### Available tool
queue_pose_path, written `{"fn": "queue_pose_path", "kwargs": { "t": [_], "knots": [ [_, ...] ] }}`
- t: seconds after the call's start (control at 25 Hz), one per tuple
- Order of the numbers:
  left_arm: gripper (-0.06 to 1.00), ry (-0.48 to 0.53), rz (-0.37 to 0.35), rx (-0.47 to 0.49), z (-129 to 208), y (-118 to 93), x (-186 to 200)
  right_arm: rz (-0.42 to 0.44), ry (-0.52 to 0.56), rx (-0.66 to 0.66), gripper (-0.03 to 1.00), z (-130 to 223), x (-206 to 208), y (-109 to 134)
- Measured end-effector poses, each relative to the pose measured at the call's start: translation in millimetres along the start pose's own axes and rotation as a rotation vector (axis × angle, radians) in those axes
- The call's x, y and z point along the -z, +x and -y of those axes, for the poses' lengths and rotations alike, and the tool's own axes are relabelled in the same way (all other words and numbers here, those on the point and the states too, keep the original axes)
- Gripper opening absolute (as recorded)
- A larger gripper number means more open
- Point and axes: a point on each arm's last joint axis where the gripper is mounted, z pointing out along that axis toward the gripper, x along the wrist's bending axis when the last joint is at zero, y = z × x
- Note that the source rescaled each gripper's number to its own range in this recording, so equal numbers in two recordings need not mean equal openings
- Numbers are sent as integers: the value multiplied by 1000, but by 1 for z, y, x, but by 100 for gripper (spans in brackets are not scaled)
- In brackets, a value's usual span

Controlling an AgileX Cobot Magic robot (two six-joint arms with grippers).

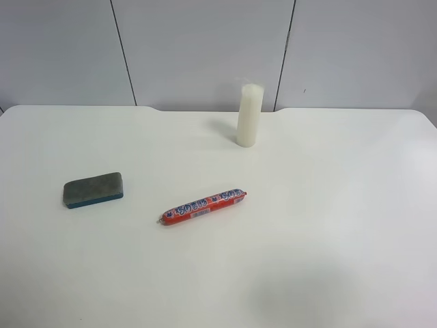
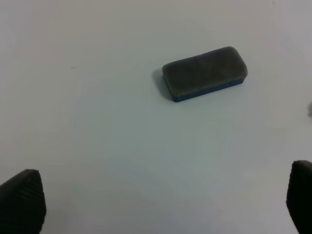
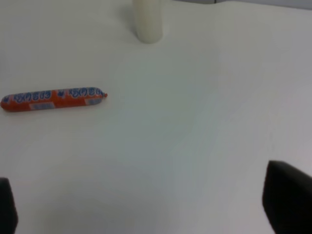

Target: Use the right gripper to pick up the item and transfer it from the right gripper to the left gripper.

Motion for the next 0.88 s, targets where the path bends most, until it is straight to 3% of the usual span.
{"fn": "queue_pose_path", "kwargs": {
  "t": [0.24,0.56,0.88],
  "knots": [
    [100,0,0,0,0,0,0,34,-1,-18,98,0,0,0],
    [100,-19,-70,39,1,0,2,270,-8,-141,98,-1,-2,2],
    [100,-62,-72,38,4,-1,8,291,-9,-152,98,-1,-2,2]
  ]
}}
